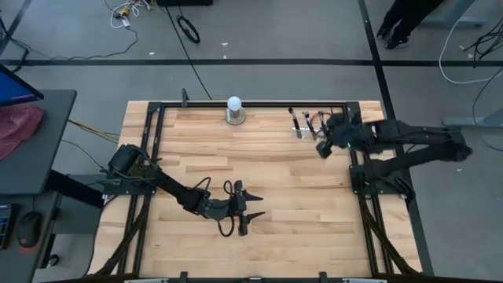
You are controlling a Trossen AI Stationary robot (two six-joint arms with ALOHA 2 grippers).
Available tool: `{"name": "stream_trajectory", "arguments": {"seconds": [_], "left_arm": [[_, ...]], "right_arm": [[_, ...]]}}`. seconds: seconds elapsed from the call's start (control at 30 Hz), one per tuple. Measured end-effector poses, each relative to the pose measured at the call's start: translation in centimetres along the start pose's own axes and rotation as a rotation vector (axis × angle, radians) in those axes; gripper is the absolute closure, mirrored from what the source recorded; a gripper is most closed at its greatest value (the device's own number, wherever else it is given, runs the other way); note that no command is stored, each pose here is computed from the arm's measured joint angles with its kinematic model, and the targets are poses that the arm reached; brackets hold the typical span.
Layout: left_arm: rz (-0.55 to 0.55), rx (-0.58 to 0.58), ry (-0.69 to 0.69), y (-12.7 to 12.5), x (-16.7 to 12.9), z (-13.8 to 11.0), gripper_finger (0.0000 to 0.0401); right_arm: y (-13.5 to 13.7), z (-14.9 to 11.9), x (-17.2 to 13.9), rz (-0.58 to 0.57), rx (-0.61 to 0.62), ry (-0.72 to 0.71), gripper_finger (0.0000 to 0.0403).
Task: Put items in baskets/containers
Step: Put the silver eyeshadow brush into the transparent organizer
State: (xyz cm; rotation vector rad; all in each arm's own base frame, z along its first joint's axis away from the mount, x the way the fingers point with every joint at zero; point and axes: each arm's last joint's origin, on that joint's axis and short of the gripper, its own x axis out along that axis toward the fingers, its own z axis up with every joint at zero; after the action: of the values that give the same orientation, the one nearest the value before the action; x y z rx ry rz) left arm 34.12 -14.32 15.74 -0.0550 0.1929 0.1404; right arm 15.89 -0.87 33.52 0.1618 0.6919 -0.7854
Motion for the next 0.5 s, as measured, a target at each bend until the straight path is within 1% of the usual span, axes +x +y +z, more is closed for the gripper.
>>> {"name": "stream_trajectory", "arguments": {"seconds": [0.13,0.23,0.33,0.5], "left_arm": [[0.000,0.003,0.004,0.0,0.0,0.0,0.0174],[0.001,0.003,0.004,0.0,0.0,0.0,0.0174],[0.001,0.003,0.004,0.0,0.0,0.0,0.0174],[0.005,-0.002,0.004,0.2,0.1,0.0,0.0174]], "right_arm": [[-2.5,0.9,2.0,-0.064,-0.003,0.092,0.0394],[-3.8,1.7,3.8,-0.042,0.000,0.152,0.0393],[-4.7,2.5,5.7,-0.016,0.002,0.181,0.0392],[-5.8,2.9,9.2,0.017,0.001,0.279,0.0392]]}}
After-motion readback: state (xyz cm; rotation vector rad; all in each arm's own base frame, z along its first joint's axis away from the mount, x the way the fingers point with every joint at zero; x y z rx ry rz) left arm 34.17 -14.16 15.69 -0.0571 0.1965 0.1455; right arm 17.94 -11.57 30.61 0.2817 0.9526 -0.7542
